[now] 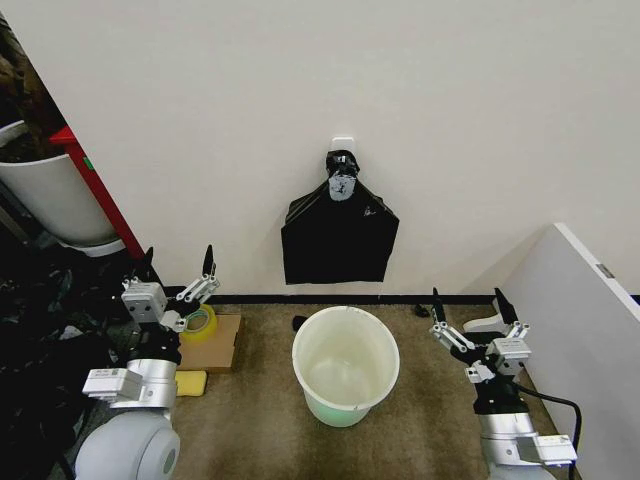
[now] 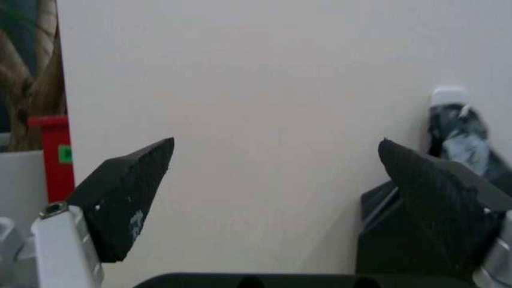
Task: Place the garbage bag over the trash bin.
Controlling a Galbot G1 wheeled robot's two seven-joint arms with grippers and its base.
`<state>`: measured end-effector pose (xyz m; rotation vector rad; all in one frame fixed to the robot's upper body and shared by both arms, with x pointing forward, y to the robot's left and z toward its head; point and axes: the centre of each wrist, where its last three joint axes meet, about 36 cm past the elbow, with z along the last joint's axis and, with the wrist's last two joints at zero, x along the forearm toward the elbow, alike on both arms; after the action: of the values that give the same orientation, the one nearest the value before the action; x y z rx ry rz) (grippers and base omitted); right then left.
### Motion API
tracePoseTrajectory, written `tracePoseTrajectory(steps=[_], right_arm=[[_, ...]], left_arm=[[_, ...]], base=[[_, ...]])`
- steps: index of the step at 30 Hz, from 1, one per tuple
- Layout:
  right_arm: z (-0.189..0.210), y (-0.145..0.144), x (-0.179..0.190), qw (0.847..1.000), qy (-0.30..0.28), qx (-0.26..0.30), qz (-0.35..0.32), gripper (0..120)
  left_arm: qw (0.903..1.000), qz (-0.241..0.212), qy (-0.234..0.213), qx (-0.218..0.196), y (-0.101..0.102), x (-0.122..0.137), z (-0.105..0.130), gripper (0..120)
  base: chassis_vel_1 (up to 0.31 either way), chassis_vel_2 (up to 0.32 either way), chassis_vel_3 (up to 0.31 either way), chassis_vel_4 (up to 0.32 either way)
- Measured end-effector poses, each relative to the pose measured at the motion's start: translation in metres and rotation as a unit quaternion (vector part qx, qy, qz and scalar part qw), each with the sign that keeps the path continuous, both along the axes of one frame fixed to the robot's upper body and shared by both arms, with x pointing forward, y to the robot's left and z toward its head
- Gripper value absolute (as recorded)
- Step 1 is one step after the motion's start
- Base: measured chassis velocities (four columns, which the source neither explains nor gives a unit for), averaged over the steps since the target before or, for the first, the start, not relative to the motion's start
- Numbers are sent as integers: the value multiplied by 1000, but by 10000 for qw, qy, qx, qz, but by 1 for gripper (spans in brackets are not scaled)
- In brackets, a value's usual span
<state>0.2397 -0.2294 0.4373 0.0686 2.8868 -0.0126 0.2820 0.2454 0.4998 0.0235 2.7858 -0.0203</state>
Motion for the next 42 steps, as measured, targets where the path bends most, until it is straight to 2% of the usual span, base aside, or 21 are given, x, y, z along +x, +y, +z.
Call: tracePoseTrajectory(steps=[3, 8, 11, 12, 15, 16, 19, 25, 27, 28, 29, 30, 31, 33, 34, 36, 37, 38, 40, 41, 42], right_arm=[[1, 1, 8, 10000, 33, -82, -31, 100], [9, 5, 25, 9997, -58, -61, -221, 100], [20, 10, 27, 9976, -88, -53, -684, 100], [20, 10, 27, 9976, -88, -53, -684, 100], [14, 9, 36, 9950, -185, -442, -876, 100], [14, 9, 36, 9950, -185, -442, -876, 100], [1, 11, 40, 9919, -338, -909, -815, 100], [-5, 21, 51, 9933, -526, -972, -331, 100], [-6, 32, 56, 9977, -429, -530, -55, 100], [-6, 32, 56, 9977, -429, -530, -55, 100], [-4, 39, 59, 9992, -322, -208, 68, 100], [-1, 51, 64, 9989, -78, 383, 264, 100], [-1, 51, 64, 9989, -78, 383, 264, 100], [-2, 60, 74, 9946, 135, 903, 493, 100], [-8, 68, 92, 9864, 228, 1380, 858, 100], [-10, 76, 108, 9736, 239, 1901, 1238, 100], [-10, 76, 108, 9736, 239, 1901, 1238, 100], [-5, 82, 121, 9580, 242, 2419, 1521, 100], [20, 90, 149, 9093, 410, 3629, 1997, 100], [20, 90, 149, 9093, 410, 3629, 1997, 100], [33, 92, 164, 8860, 498, 4074, 2158, 100]], left_arm=[[9986, -47, -405, -337, -3, -2, -2, 100], [9969, 21, -565, -555, -2, -5, -4, 100], [9986, -180, -150, -473, 5, 2, -18, 100], [9986, -180, -150, -473, 5, 2, -18, 100], [9991, -175, 22, -376, 11, 1, -28, 100], [9991, -175, 22, -376, 11, 1, -28, 100], [9992, -195, 88, -335, 11, -3, -28, 100], [9994, -145, 185, -272, 11, -9, -30, 100], [9997, -31, 148, -210, 13, -12, -31, 100], [9997, -31, 148, -210, 13, -12, -31, 100], [9997, 25, 125, -188, 13, -13, -32, 100], [9998, 112, 99, -163, 13, -16, -35, 100], [9998, 112, 99, -163, 13, -16, -35, 100], [9996, 221, 92, -145, 12, -19, -41, 100], [9992, 377, 73, -134, 11, -23, -51, 100], [9985, 520, 34, -150, 11, -26, -57, 100], [9985, 520, 34, -150, 11, -26, -57, 100], [9979, 620, -3, -187, 12, -27, -59, 100], [9968, 761, -28, -238, 12, -29, -59, 100], [9968, 761, -28, -238, 12, -29, -59, 100], [9966, 783, -38, -235, 12, -30, -58, 100]], base=[[0, 0, 0, 0], [0, 0, 0, 0], [0, 0, 0, 0], [0, 0, 0, 0], [0, 0, 0, 0], [0, 0, 0, 0], [0, 0, 0, 0], [0, 0, 0, 0], [0, 0, 0, 0], [0, 0, 0, 0], [0, 0, 0, 0], [0, 0, 0, 0], [0, 0, 0, 0], [0, 0, 0, 0], [0, 0, 0, 0], [0, 0, 0, 0], [0, 0, 0, 0], [0, 0, 0, 0], [0, 0, 0, 0], [0, 0, 0, 0], [0, 0, 0, 0]])
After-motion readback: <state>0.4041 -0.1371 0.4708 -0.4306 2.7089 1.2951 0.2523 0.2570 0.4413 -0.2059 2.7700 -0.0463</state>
